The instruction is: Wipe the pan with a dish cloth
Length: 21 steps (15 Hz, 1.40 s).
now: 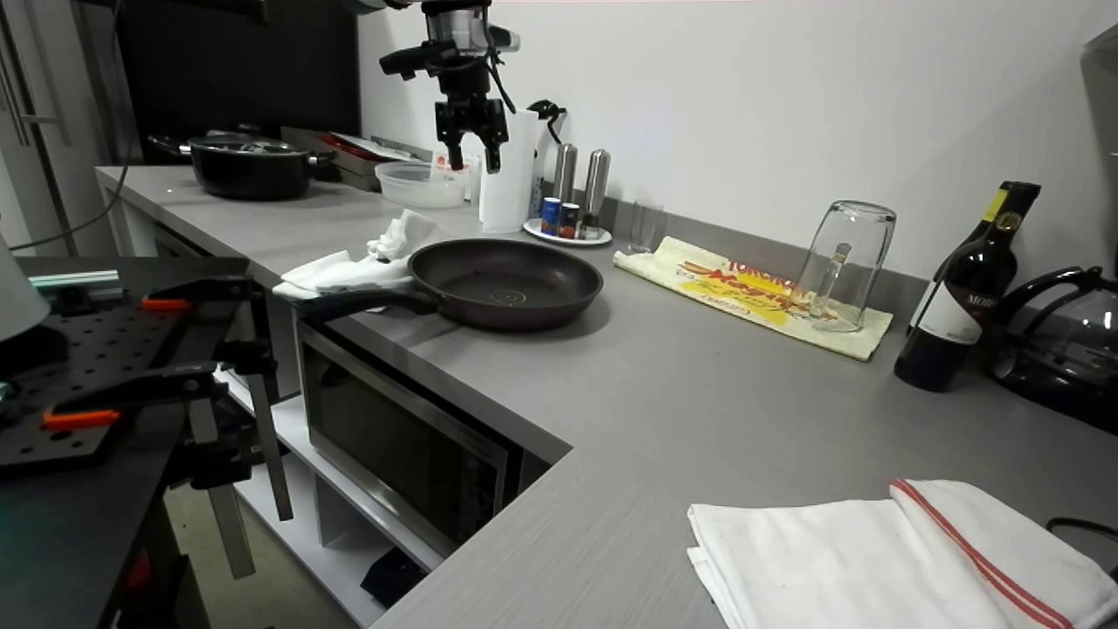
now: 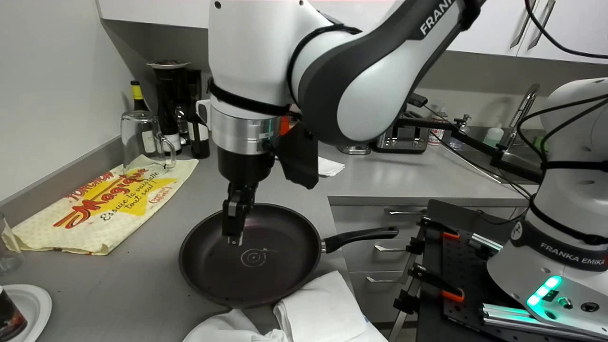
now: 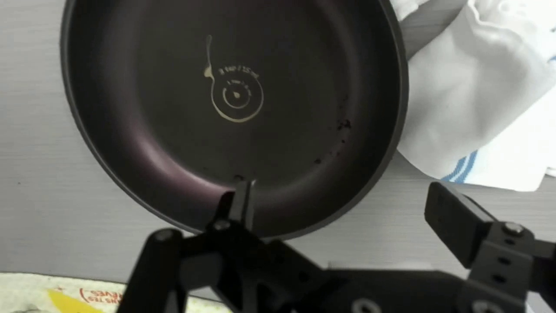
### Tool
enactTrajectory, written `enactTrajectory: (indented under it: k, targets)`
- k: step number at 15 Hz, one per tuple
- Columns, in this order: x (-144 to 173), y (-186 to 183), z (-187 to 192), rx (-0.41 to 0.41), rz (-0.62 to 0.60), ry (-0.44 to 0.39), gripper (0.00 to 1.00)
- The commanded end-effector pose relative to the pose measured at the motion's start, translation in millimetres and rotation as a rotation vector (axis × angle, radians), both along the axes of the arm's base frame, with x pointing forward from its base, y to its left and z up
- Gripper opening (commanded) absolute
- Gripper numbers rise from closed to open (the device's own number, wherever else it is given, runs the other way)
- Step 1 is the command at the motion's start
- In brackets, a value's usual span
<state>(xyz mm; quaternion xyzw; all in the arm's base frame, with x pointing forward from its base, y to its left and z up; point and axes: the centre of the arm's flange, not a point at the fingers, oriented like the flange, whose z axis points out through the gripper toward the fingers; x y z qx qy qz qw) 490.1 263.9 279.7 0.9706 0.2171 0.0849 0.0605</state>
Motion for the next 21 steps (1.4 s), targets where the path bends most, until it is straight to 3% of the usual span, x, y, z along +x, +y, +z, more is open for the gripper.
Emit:
enactTrajectory:
  k: [1,5,9,10,13,21]
  targets:
    - [-13,-44,32,0.020,-0.028,0.082,1.00]
    - [-16,-75,64,0.058,-0.016,0.116,1.00]
    - [-38,-90,107,0.088,0.045,0.076,1.00]
    - [-12,-79,81,0.068,0.010,0.078,1.00]
    - [-26,-83,100,0.076,0.031,0.061,1.00]
    - [-30,-84,98,0.073,0.032,0.067,1.00]
